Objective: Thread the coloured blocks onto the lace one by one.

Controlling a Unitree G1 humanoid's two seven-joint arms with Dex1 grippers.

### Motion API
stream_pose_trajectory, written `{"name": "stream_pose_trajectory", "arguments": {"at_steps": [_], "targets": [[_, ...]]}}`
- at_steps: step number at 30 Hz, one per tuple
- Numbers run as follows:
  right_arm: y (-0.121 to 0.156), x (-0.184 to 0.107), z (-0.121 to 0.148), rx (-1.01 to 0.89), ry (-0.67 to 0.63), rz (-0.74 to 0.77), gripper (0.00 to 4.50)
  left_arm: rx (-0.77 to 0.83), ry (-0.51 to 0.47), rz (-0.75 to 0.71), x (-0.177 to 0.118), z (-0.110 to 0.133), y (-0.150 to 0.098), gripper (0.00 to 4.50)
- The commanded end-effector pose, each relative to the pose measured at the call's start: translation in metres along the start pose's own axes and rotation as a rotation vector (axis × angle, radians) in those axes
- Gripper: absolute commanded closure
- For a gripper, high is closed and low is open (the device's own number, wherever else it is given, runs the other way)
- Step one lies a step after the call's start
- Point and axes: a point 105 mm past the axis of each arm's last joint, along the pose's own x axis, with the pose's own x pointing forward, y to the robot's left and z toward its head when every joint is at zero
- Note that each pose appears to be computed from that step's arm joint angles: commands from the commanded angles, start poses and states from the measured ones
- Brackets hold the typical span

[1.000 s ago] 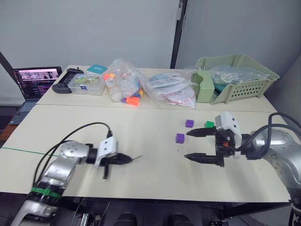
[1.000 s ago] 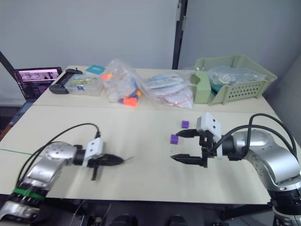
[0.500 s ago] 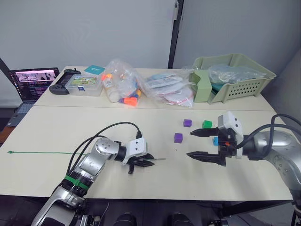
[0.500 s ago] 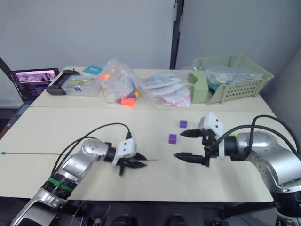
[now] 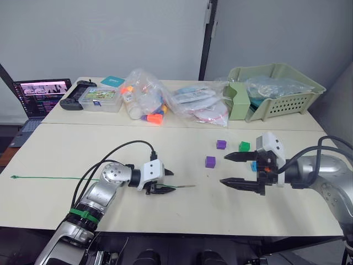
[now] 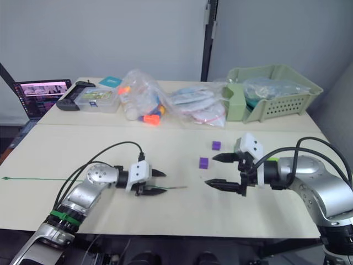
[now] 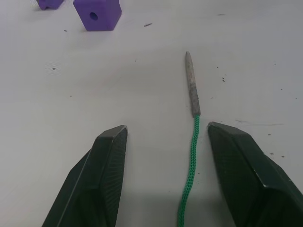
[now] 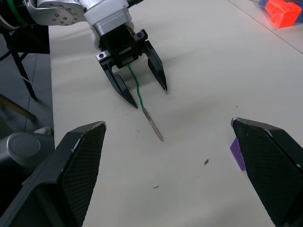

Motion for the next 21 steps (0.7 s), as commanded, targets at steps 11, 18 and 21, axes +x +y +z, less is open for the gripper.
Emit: {"name": "stream_pose_trajectory", "arguments": {"at_steps": [11,18,21], "targets": [[0.001,-0.001,0.003,-0.032,0.001,-0.007,0.0,-0.06,-0.011,-0.102,0.023,-0.001,-0.023,2.77],[0.001,-0.001,0.003,-0.029,0.003,-0.012,0.0,-0.06,0.03,-0.097,0.023,-0.006,-0.019,3.41],[0.001,0.0,0.003,-0.03,0.003,-0.013,0.0,-0.062,0.031,-0.096,0.025,-0.006,-0.019,3.41]]}}
